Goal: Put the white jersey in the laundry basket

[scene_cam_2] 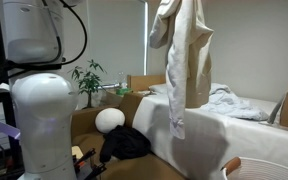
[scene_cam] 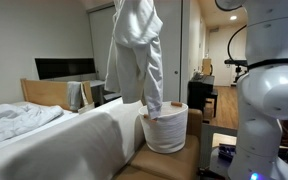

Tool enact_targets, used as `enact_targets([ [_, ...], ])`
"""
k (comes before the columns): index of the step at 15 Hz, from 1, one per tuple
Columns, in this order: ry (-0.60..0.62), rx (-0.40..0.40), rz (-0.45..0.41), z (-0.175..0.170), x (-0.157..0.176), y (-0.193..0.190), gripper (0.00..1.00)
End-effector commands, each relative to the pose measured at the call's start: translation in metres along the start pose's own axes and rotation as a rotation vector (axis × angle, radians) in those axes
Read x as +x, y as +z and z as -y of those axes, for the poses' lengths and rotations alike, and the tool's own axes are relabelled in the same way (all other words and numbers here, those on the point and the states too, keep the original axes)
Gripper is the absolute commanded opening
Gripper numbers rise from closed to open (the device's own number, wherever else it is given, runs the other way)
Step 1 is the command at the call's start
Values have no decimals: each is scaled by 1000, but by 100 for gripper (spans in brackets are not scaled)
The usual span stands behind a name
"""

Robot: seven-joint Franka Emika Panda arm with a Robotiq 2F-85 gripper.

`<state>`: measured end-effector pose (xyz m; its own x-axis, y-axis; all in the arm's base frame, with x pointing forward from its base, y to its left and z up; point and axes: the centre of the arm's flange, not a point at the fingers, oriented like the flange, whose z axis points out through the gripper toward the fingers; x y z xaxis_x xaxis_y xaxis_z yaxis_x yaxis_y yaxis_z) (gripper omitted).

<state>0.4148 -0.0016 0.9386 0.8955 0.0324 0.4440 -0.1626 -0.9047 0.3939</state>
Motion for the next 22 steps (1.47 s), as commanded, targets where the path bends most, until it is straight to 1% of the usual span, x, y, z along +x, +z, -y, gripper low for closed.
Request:
enact_targets([
  [1,39,-21,-30,-46,21,-31,11],
  [6,115,-58,-52,-85,11,-43,11],
  [9,176,-79,-52,-115,3,-46,11],
  [12,229,-81,-49,-141,-3,-44,11],
  [14,233,-87,-53,-144,-12,-44,10],
  [15,222,-86,-65,-139,-20,-47,10],
  [16,247,-89,-17,-121,-37,-9,14],
  [22,246,-88,-30,-121,-39,-14,14],
])
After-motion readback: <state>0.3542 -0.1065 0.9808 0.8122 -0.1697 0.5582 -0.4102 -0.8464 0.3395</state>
